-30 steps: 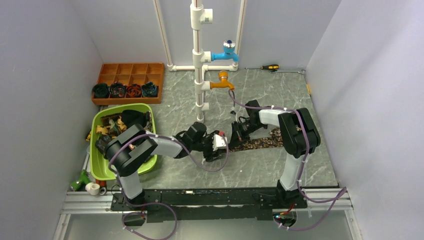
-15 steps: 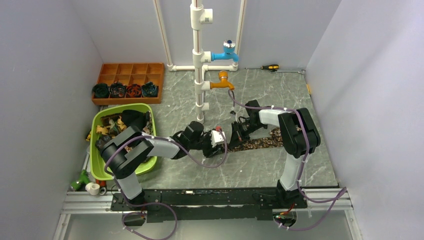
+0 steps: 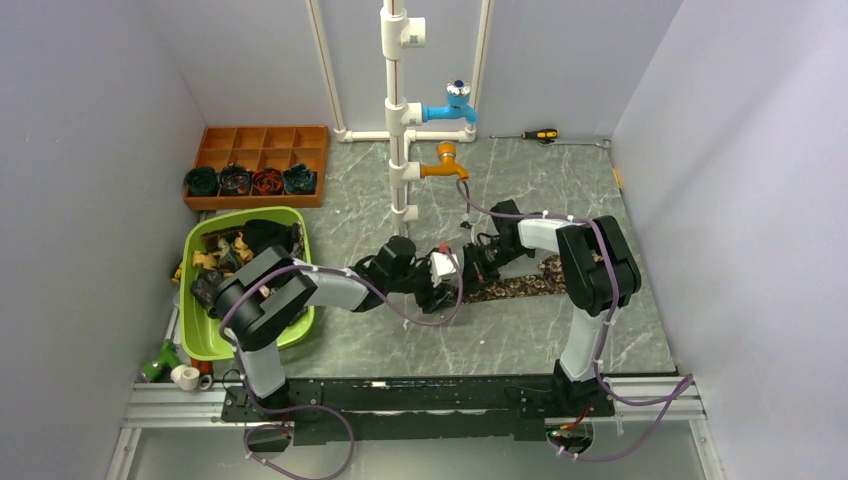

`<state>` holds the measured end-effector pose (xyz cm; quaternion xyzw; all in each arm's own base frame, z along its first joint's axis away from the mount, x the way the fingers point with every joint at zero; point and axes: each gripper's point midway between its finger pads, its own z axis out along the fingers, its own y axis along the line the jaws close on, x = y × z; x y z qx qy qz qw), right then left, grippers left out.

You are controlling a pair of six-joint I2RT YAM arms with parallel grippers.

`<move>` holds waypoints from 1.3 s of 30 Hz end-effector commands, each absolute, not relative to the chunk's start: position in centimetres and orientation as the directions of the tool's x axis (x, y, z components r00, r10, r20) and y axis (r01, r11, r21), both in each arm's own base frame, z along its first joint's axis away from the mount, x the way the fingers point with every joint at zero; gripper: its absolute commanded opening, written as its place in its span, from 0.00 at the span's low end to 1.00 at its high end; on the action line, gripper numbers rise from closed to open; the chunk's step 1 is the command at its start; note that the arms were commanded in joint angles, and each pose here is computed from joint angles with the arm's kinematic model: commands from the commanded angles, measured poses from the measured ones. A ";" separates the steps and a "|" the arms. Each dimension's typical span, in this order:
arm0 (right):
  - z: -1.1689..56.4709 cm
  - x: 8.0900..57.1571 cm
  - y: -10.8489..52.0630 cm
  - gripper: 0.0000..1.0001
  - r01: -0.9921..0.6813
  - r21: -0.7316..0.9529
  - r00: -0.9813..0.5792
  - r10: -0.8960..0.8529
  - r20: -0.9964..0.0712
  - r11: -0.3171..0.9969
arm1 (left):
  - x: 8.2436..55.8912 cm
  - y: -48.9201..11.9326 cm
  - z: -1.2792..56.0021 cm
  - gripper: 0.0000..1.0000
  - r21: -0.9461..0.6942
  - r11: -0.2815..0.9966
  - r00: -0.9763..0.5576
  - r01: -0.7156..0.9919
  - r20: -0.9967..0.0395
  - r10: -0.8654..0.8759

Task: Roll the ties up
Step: Roll the tie at the center of the board.

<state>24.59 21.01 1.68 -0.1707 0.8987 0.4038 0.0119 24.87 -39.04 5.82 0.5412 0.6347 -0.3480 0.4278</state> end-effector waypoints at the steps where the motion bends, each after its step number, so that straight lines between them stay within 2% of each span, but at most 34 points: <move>1: -1.1 24.5 19.1 0.00 -0.364 0.633 -0.926 -0.341 -0.163 0.684 | 23.4 -36.6 7.1 0.69 0.056 0.160 -0.010 0.986 -0.922 0.387; 6: -1.1 24.6 19.2 0.00 -0.365 0.633 -0.926 -0.338 -0.169 0.683 | 22.9 -35.0 5.0 0.69 0.055 0.185 -0.033 0.981 -0.898 0.440; 10: -1.3 24.3 19.1 0.00 -0.359 0.635 -0.927 -0.338 -0.159 0.684 | 23.4 -35.6 4.6 0.64 0.053 0.183 -0.033 0.982 -0.899 0.437; 12: -1.3 24.2 19.1 0.00 -0.358 0.635 -0.928 -0.338 -0.158 0.684 | 23.7 -36.3 4.8 0.60 0.052 0.171 -0.026 0.984 -0.903 0.429; 17: -1.3 24.3 19.2 0.00 -0.354 0.639 -0.929 -0.335 -0.156 0.683 | 24.1 -37.9 6.1 0.41 0.050 0.146 -0.012 0.988 -0.919 0.394; 19: -1.3 24.3 19.2 0.00 -0.353 0.641 -0.929 -0.335 -0.155 0.682 | 24.3 -38.5 6.9 0.37 0.047 0.143 -0.010 0.989 -0.928 0.373; 25: -1.2 24.4 19.5 0.00 -0.345 0.651 -0.932 -0.328 -0.154 0.676 | 24.2 -40.9 7.7 0.41 0.036 0.118 -0.007 0.992 -0.940 0.342; 34: -0.6 24.3 19.9 0.00 -0.339 0.674 -0.934 -0.319 -0.159 0.657 | 23.7 -39.6 1.5 0.44 -0.008 0.125 -0.065 0.992 -0.883 0.465; 39: 0.4 24.5 20.2 0.00 -0.342 0.690 -0.935 -0.309 -0.177 0.638 | 23.1 -37.6 -0.6 0.40 -0.010 0.143 -0.086 0.990 -0.836 0.542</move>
